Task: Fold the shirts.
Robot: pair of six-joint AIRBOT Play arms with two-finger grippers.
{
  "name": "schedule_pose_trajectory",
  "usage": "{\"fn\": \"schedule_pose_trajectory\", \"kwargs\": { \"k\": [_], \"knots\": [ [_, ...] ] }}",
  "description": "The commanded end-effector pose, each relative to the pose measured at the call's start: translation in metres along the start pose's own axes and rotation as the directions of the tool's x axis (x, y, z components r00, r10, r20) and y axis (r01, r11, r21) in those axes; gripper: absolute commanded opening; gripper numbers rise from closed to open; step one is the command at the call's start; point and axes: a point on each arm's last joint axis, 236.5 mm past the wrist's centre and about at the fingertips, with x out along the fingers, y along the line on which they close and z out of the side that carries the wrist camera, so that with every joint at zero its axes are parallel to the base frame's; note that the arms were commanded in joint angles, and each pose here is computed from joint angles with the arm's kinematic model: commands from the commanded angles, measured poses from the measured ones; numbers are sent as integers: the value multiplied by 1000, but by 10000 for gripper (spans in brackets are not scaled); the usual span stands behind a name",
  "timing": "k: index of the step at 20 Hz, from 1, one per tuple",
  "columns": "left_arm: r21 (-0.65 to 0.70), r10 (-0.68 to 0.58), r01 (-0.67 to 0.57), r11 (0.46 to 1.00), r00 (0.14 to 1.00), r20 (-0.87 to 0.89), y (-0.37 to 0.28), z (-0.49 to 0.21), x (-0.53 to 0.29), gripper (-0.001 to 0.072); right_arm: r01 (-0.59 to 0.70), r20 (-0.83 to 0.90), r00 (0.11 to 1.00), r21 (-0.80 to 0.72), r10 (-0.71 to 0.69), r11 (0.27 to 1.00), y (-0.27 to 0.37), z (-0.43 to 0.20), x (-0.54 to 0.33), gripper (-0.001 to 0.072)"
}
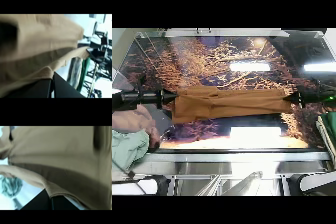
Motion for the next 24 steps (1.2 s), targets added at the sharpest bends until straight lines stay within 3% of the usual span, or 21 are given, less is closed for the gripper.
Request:
{"fn": "schedule_pose_trajectory", "kwargs": {
  "k": [1,6,7,8,9,10,11,13,14,17,22,23,24],
  "knots": [
    [6,9,-9,1000,1000,-27,16,38,32,19,28,17,999,-22,-28,999,-12,30,25,19],
    [50,83,-75,996,981,-174,48,37,64,0,52,38,998,-84,-49,995,-14,38,45,19],
    [81,117,-104,991,977,-181,52,38,61,32,51,35,998,-83,-48,995,-14,37,45,76],
    [108,154,-136,985,971,-182,54,41,57,267,46,34,998,-81,-44,996,-14,37,42,308],
    [109,182,-165,980,967,-178,53,45,51,433,42,33,999,-78,-39,996,-14,36,36,384],
    [114,206,-189,975,963,-171,51,49,45,707,43,42,998,-75,-40,996,-16,37,28,384],
    [121,227,-209,970,960,-163,48,53,37,715,44,63,997,-73,-40,996,-17,41,17,394],
    [149,275,-253,956,950,-150,40,62,18,716,76,104,992,-66,-69,995,-28,48,-7,611],
    [151,298,-277,949,944,-141,37,66,7,715,96,114,989,-62,-89,993,-35,50,-15,637],
    [155,289,-272,950,953,-96,6,78,-16,714,139,122,983,-26,-135,990,-60,53,-12,637],
    [252,284,-255,934,955,-84,-36,67,-7,693,81,37,996,-43,-79,996,-45,41,26,624],
    [266,286,-249,931,952,-107,-40,60,3,568,78,19,997,-55,-77,995,-40,37,33,528],
    [283,287,-241,928,948,-134,-43,52,16,229,72,-4,997,-69,-73,995,-34,33,42,475]
  ]
}}
